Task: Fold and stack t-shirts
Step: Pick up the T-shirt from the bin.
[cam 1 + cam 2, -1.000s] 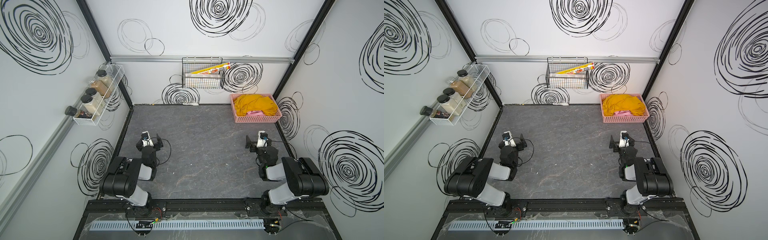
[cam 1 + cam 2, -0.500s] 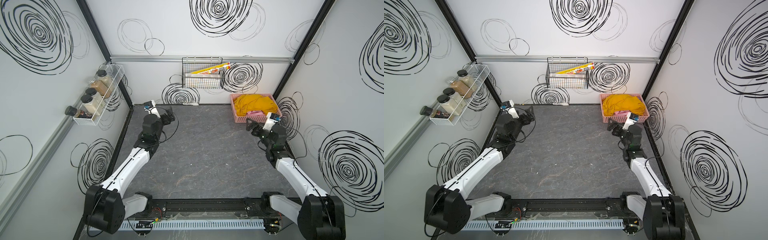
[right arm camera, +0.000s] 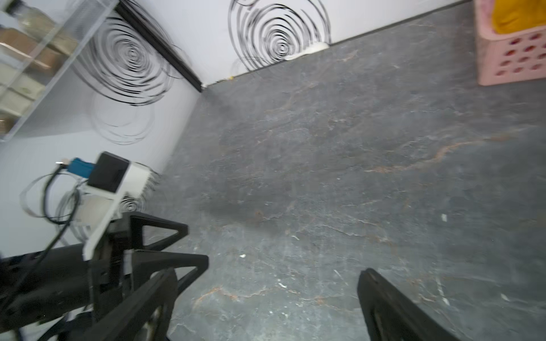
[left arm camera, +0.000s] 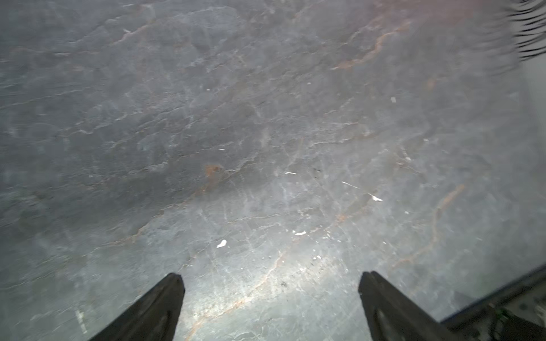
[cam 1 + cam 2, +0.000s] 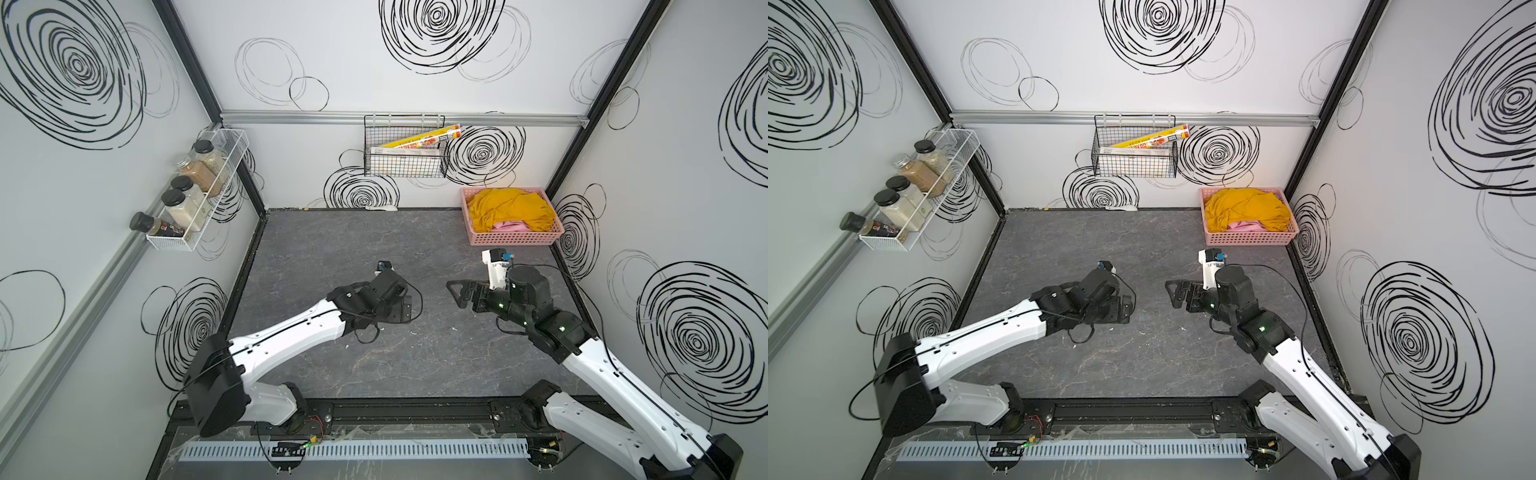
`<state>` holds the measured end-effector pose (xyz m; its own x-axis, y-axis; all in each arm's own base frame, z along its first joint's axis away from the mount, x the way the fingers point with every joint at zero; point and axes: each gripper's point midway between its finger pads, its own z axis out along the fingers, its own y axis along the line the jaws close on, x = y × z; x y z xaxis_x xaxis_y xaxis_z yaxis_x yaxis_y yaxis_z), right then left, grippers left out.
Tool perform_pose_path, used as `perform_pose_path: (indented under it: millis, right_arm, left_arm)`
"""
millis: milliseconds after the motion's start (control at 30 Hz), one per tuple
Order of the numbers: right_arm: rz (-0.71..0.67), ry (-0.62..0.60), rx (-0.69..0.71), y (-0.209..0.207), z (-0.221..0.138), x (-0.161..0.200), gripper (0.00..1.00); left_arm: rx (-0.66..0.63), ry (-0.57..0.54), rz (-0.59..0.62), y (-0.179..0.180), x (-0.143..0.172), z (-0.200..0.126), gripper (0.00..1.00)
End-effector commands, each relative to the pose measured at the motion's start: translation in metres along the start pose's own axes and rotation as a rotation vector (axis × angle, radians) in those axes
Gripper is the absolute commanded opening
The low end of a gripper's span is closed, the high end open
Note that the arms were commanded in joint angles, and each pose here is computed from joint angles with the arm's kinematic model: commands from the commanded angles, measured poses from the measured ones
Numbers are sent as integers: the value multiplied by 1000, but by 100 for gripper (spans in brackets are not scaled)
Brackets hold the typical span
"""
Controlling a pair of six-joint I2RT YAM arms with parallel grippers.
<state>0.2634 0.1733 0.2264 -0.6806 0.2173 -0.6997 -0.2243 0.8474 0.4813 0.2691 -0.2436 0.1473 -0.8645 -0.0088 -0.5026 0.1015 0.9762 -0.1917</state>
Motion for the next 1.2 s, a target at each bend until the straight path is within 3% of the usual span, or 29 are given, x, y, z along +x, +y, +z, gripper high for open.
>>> perform_pose_path:
  millis: [0, 100, 200, 367, 467, 533, 667, 833, 1167]
  right_arm:
    - [25, -29, 428, -68, -5, -19, 100]
    - [41, -5, 340, -76, 13, -26, 100]
    - [69, -37, 333, -83, 25, -48, 100]
    - [111, -246, 614, -133, 28, -134, 99]
    - [160, -329, 756, -169, 38, -185, 96]
    - [134, -375, 840, -183, 50, -218, 96]
    - [71, -376, 945, -209, 86, -263, 92]
    - [138, -347, 945, -250, 119, -273, 90]
    - [201, -199, 893, -280, 189, -239, 87]
  left_arm:
    - [-186, 25, -36, 31, -11, 12, 99]
    - [-184, 16, 37, 19, -24, 17, 95]
    - [-187, -29, 51, 32, -54, 12, 83]
    - [-113, -79, -66, 84, -99, 2, 89]
    - [-110, -100, -42, 101, -92, -4, 90]
    - [-124, -71, -26, 105, -81, -1, 96]
    - [-155, -52, -29, 111, -77, -3, 97]
    - [-151, -15, -44, 112, -68, 3, 98]
    - [-151, 35, -48, 117, -57, 18, 98]
